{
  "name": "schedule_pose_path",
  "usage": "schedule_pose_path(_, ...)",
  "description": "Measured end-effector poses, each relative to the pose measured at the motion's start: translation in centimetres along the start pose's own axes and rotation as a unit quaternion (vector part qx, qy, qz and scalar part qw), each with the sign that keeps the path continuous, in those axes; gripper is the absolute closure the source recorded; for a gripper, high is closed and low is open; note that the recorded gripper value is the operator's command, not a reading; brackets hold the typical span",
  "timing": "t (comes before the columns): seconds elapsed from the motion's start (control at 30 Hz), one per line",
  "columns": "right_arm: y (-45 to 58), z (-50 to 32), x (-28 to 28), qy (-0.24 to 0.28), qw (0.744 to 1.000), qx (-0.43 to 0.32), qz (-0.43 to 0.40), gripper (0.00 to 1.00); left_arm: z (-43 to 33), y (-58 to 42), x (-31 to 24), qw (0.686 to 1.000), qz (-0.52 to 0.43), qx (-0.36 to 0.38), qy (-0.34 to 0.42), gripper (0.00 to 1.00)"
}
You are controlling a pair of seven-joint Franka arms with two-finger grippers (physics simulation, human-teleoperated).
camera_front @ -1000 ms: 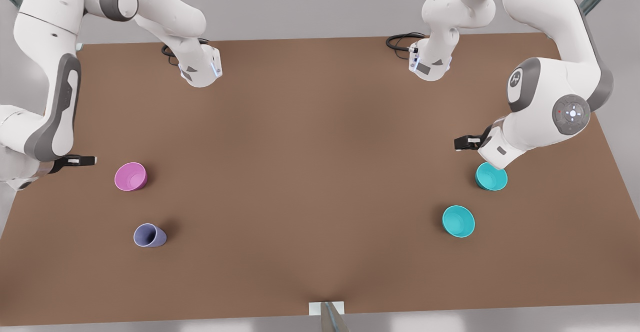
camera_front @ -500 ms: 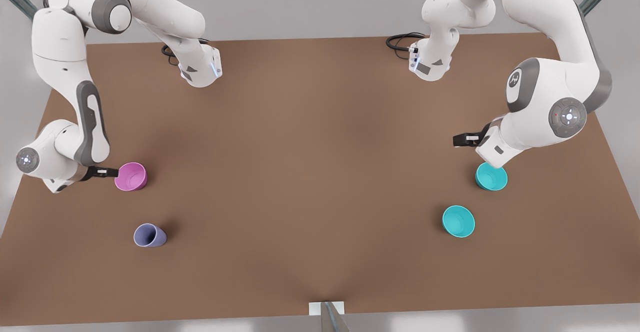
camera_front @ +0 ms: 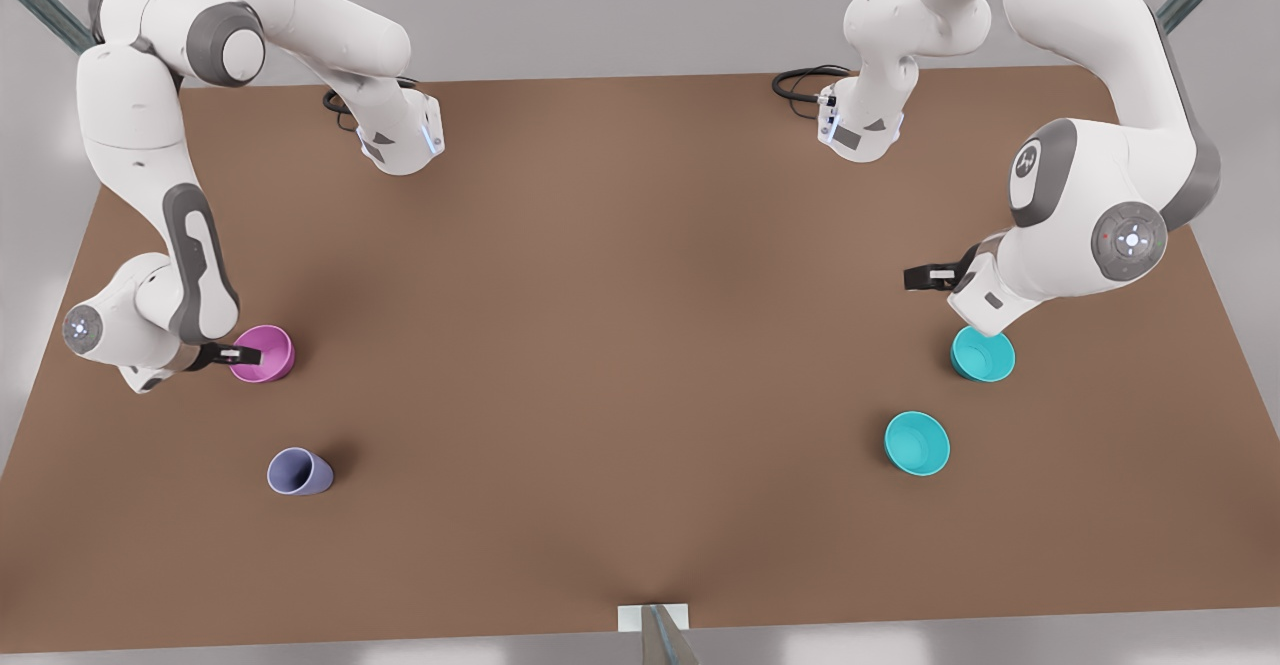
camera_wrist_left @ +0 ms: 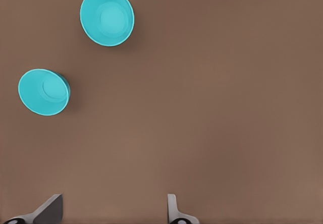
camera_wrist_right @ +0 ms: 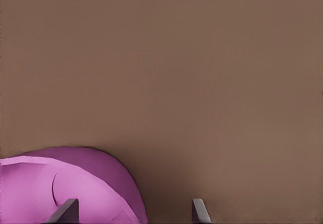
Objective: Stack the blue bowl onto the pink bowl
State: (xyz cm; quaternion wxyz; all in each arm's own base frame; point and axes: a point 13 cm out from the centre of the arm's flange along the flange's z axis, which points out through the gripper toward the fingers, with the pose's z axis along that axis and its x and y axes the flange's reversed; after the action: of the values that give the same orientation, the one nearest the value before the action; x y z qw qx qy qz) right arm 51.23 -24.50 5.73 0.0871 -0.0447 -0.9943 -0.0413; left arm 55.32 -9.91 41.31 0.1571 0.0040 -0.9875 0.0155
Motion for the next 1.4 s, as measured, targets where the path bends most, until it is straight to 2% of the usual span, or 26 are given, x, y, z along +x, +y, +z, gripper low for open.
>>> schedule_pose_path(0.03, 0.0, 0.0, 0.0, 0.001, 1.000, -0.001, -0.001, 0.69, 0.0, 0.0, 0.0, 1.000, 0.000, 0.000, 0.000, 0.00)
schedule_pose_path(0.07, 0.1, 0.0, 0.0, 0.001, 1.000, -0.003, -0.002, 0.79, 0.0, 0.0, 0.0, 1.000, 0.000, 0.000, 0.000, 0.00)
schedule_pose_path(0.27, 0.5, -1.1, -1.0, -0.001, 1.000, -0.008, -0.018, 0.79, 0.0, 0.0, 0.0, 1.000, -0.001, 0.000, 0.001, 0.00)
schedule_pose_path(0.43, 6.6, -8.2, -2.7, -0.016, 0.997, -0.054, -0.050, 0.79, 0.1, 0.1, 0.0, 1.000, -0.002, 0.000, 0.001, 0.00)
schedule_pose_path(0.5, 14.0, -10.5, -3.0, -0.013, 0.992, -0.088, -0.087, 0.79, 0.1, 0.1, 0.0, 1.000, -0.002, 0.000, 0.002, 0.00)
schedule_pose_path(0.6, 31.7, -11.3, -2.7, 0.007, 0.977, -0.137, -0.163, 0.79, 0.1, 0.1, 0.0, 1.000, -0.002, 0.000, 0.002, 0.00)
schedule_pose_path(0.7, 50.2, -10.7, -2.8, 0.008, 0.961, -0.154, -0.229, 0.79, 0.1, 0.0, 0.0, 1.000, -0.002, 0.001, 0.002, 0.00)
schedule_pose_path(0.77, 59.8, -8.9, -3.7, -0.001, 0.958, -0.159, -0.241, 0.79, 0.1, 0.3, -0.1, 1.000, -0.005, 0.002, 0.002, 0.00)
schedule_pose_path(0.87, 71.3, -3.3, -4.0, -0.020, 0.961, -0.160, -0.225, 0.79, -0.3, 2.2, -0.5, 1.000, -0.021, 0.007, -0.001, 0.00)
schedule_pose_path(0.97, 76.5, 1.1, -4.0, -0.043, 0.971, -0.159, -0.175, 0.79, 0.3, 5.7, -1.3, 0.999, -0.051, 0.015, 0.004, 0.00)
schedule_pose_path(1.13, 78.2, 4.0, -5.2, -0.071, 0.982, -0.161, -0.075, 0.79, 11.2, 20.7, -6.3, 0.989, -0.141, 0.047, 0.026, 0.00)
schedule_pose_path(1.17, 78.3, 3.9, -5.5, -0.075, 0.982, -0.164, -0.056, 0.01, 13.2, 23.3, -7.1, 0.987, -0.150, 0.053, 0.019, 0.00)
schedule_pose_path(1.3, 78.7, -0.1, -6.8, -0.095, 0.978, -0.185, 0.010, 0.00, 18.4, 28.3, -10.6, 0.988, -0.141, 0.057, -0.020, 0.00)
schedule_pose_path(1.4, 74.1, -14.0, -10.5, -0.121, 0.966, -0.218, 0.071, 0.00, 22.5, 28.6, -11.2, 0.992, -0.105, 0.057, -0.026, 0.00)
